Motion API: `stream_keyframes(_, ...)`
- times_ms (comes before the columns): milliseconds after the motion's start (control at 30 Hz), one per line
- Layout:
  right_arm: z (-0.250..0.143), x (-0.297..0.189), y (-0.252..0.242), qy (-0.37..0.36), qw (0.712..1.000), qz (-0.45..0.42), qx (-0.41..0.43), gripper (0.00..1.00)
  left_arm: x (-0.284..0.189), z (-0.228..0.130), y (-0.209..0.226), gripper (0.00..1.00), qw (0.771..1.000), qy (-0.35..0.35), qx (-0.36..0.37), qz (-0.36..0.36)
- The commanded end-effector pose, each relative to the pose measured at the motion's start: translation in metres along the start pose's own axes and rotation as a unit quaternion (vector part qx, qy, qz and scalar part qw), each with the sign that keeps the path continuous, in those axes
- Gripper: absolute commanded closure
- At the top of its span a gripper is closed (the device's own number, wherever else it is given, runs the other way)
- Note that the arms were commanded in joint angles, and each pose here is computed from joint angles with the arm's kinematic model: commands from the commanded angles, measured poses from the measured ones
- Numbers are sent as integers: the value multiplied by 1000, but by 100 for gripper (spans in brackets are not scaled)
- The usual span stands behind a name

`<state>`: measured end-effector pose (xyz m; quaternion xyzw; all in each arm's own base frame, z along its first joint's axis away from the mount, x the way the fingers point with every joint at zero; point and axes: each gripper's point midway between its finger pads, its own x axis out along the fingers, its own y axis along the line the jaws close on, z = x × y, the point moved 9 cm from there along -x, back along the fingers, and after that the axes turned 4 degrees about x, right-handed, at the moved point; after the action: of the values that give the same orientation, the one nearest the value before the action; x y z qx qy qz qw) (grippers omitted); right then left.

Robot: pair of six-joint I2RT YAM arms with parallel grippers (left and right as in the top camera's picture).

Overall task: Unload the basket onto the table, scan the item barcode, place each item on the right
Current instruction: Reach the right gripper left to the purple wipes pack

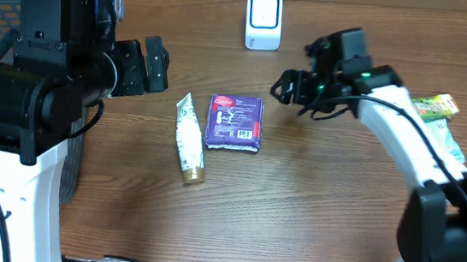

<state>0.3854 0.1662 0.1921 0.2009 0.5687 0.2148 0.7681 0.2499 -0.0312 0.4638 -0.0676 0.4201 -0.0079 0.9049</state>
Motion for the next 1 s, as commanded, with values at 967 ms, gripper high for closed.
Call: stream_keyframes(967,-1,103,-27,36,995,63,-70,51,1,2,1,0,1000,-2,6,4)
